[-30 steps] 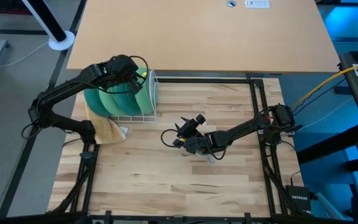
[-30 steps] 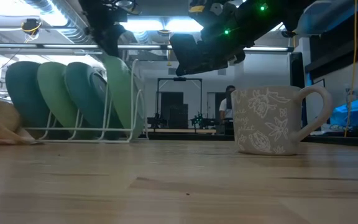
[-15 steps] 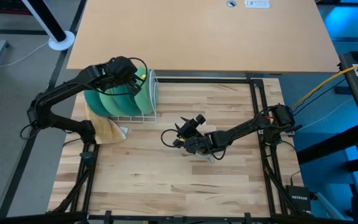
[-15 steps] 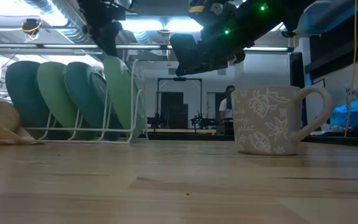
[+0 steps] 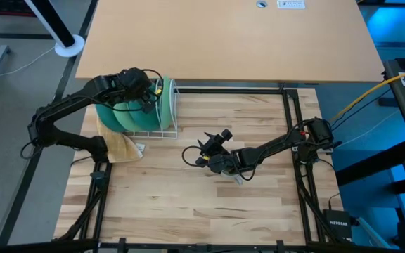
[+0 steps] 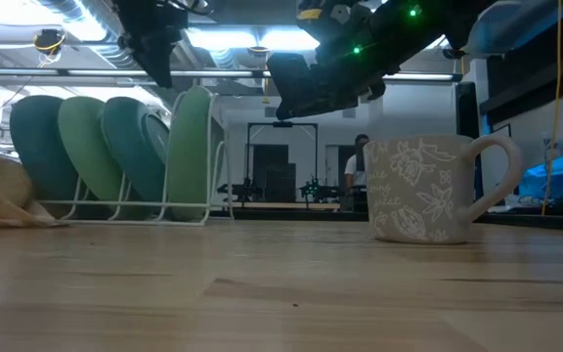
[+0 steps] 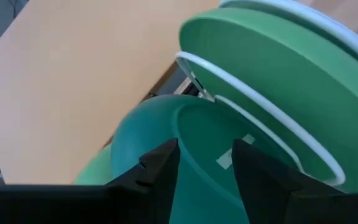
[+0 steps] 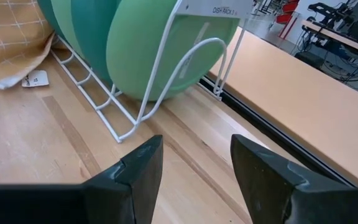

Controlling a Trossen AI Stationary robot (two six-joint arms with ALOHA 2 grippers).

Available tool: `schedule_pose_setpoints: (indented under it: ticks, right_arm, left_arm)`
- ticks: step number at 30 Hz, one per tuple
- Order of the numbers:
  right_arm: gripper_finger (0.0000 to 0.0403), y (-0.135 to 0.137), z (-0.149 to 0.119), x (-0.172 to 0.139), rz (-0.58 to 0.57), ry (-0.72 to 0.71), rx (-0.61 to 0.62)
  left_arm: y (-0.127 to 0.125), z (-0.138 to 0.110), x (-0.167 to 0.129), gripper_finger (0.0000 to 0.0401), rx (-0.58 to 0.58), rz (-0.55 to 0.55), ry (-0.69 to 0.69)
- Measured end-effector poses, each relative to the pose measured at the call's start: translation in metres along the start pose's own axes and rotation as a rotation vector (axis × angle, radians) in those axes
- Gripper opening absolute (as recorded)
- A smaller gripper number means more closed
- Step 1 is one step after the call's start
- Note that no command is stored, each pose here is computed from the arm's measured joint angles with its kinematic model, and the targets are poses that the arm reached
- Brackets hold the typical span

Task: Sort dishes
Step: Put the green plate into the dish rack, then return to Home Position

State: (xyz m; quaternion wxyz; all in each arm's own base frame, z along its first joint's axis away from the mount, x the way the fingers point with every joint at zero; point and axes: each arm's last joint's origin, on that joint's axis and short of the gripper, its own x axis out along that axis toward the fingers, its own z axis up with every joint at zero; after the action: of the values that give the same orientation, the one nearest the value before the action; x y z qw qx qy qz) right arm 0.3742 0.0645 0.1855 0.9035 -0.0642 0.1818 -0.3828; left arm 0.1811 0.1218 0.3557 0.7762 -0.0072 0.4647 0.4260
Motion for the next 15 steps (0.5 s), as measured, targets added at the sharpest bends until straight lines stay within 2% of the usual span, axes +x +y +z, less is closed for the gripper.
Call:
schedule_pose_setpoints:
  ticks: [7, 10, 15]
  right_arm:
    - [0.0195, 0.001, 0.000, 0.000, 0.022, 0.004, 0.000]
    - [0.0195, 0.001, 0.000, 0.000, 0.023, 0.007, -0.004]
    - [0.0195, -0.006, 0.010, -0.011, -0.028, -0.014, -0.140]
  left_arm:
    - [0.000, 0.001, 0.000, 0.0143, -0.042, -0.008, -0.012]
    - [-0.004, 0.001, -0.004, 0.0143, -0.064, -0.083, -0.020]
    - [-0.009, -0.006, -0.025, 0.0143, -0.088, -0.195, -0.078]
